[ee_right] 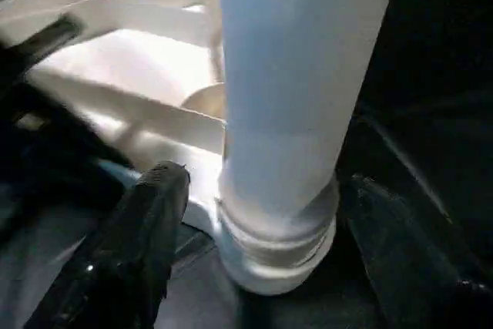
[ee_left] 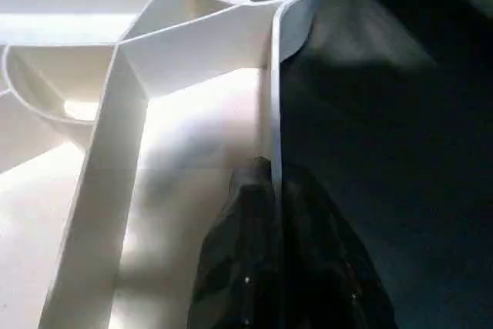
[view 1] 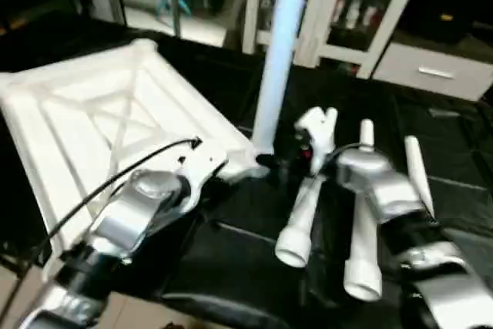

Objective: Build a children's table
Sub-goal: Rotate leg to tighten

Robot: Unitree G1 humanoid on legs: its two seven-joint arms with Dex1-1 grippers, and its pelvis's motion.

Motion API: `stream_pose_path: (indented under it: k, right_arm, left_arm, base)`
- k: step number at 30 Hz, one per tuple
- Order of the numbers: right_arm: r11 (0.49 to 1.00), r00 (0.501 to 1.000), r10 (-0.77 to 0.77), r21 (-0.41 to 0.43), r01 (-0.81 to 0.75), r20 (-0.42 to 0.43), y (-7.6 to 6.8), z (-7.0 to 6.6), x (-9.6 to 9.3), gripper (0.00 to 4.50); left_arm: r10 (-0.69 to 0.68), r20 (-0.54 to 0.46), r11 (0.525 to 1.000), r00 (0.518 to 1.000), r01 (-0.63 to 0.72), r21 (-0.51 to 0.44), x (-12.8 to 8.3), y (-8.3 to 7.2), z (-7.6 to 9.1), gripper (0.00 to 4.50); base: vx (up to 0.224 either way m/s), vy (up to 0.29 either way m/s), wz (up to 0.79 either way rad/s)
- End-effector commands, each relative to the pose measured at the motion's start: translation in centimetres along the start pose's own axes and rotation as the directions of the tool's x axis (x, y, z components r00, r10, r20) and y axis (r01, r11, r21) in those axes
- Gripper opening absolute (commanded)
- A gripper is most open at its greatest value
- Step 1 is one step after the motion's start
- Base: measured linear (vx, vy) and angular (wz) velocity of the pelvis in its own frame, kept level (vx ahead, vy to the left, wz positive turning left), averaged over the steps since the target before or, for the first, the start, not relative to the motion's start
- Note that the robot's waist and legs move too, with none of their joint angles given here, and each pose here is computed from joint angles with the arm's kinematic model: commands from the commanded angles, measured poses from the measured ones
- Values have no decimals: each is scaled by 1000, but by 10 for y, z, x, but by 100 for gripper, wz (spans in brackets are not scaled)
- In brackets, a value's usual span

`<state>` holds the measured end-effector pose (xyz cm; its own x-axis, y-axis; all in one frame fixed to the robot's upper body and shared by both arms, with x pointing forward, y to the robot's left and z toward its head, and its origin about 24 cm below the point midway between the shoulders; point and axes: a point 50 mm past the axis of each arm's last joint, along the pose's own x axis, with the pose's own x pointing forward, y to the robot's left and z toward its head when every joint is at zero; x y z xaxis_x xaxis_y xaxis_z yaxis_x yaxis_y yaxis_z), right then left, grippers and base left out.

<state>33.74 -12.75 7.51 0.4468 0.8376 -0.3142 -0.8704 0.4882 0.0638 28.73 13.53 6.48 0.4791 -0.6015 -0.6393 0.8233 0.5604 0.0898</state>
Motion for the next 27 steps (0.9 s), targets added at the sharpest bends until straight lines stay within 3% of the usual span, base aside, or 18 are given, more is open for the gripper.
stream_pose_path:
  k: [1,4,10,26,27]
  right_arm:
    - [998,998,63,-11,-63,-4,3,3,-4,350]
    - [983,981,175,-43,-178,-79,10,-2,-15,350]
    - [948,934,305,-38,-317,-187,23,-16,-21,350]
    - [955,937,242,-106,-275,-253,20,-24,-14,350]
    - [956,936,238,-110,-273,-259,20,-24,-14,335]
  left_arm:
    - [-140,30,990,990,139,37,4,-18,3,0]
    - [-257,4,965,966,256,62,-6,-26,0,0]
    - [-256,-3,964,967,256,77,-9,-23,0,0]
    - [-266,-5,961,964,266,82,-11,-22,-1,0]
    - [-266,-6,961,964,265,82,-11,-22,-1,0]
  base:
    - [0,0,0]
    - [0,0,0]
    - [0,0,0]
    - [0,0,0]
    - [0,0,0]
